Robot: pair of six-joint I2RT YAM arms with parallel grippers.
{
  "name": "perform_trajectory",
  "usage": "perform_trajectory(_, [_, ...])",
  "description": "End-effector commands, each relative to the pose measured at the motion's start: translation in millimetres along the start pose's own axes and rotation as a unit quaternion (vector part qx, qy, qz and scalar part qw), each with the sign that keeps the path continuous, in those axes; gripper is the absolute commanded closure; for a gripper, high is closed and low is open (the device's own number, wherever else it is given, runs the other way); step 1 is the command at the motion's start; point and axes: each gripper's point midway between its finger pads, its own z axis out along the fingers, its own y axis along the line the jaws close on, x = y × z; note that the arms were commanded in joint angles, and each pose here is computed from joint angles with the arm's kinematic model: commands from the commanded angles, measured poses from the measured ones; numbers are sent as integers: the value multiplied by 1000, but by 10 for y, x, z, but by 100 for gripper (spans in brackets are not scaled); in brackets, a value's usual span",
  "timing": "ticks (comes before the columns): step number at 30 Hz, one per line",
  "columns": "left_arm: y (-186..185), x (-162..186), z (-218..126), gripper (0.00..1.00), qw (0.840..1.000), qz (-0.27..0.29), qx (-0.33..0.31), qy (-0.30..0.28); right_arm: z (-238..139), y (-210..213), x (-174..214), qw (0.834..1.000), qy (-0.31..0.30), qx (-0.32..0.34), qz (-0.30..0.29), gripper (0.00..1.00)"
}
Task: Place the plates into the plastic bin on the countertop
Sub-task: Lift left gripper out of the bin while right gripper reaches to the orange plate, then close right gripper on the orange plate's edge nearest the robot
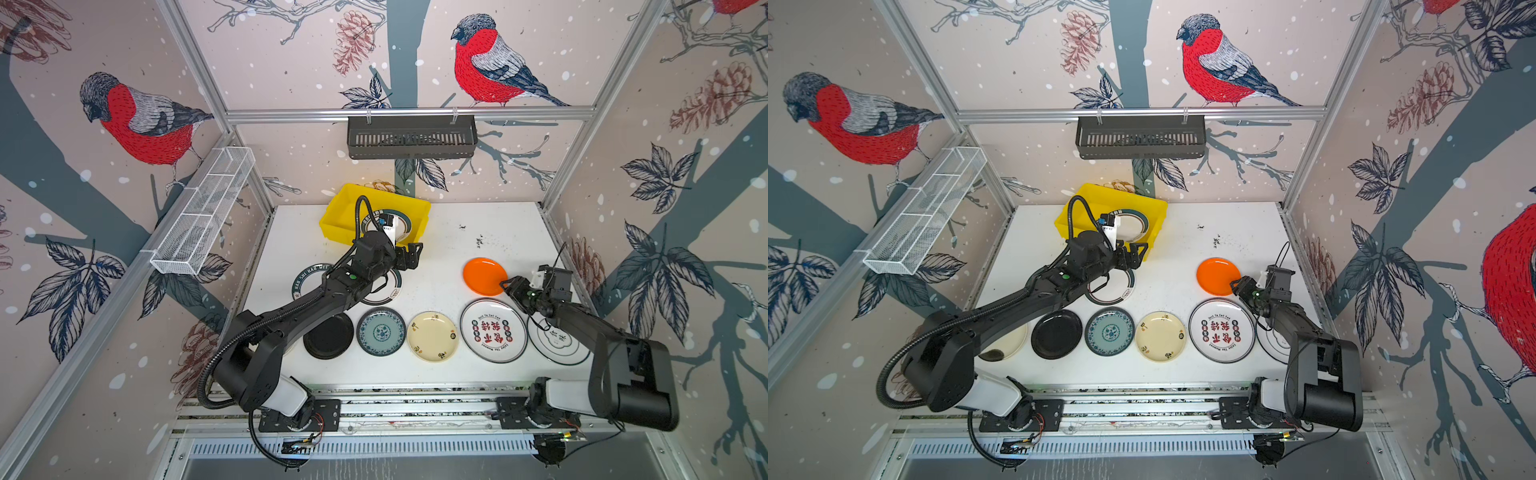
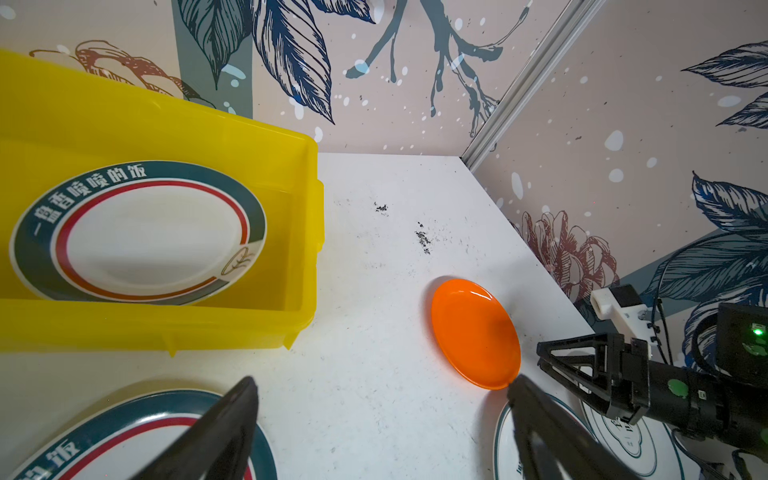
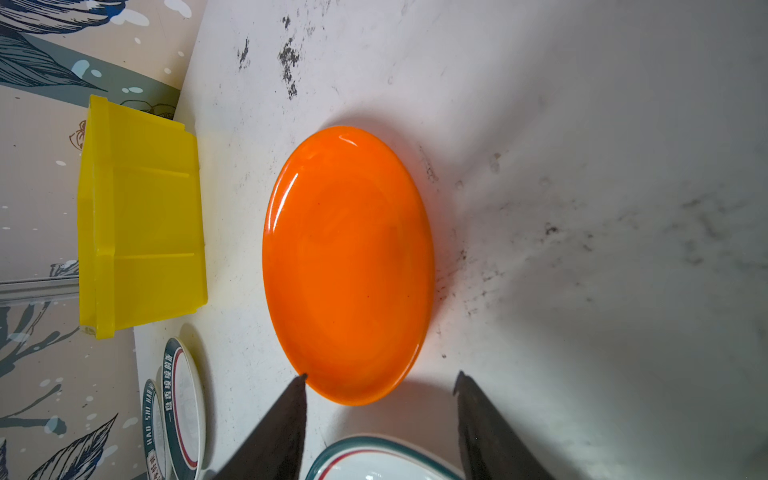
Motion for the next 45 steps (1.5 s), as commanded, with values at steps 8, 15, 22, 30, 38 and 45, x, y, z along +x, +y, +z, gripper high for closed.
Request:
perform_trajectory(8, [-65,-136,-15,8,999,-16,13,-30,133,46,-84,1000,1,-3,2,48])
perform_trajectory(15, [-69,-117,-58,2,999,-10,18,-34,261,22,-52,1000,14,8,7,51])
perform_trajectory(22, [-56,-117,-89,2,999,-4,13,-35,325,-8,-25,1000,16,14,12,52])
perform_trajectory(30, [-9,-59,-28,2,1000,-4,6,-30,378,-54,-50,999,4,18,28,61])
perform_trajectory(38, [33,-40,12,2,1000,-1,-4,-28,427,-108,-71,999,-2,29,33,67])
perform_trajectory(45, [79,-9,39,3,1000,6,-15,-24,478,-216,-63,998,-4,48,44,71])
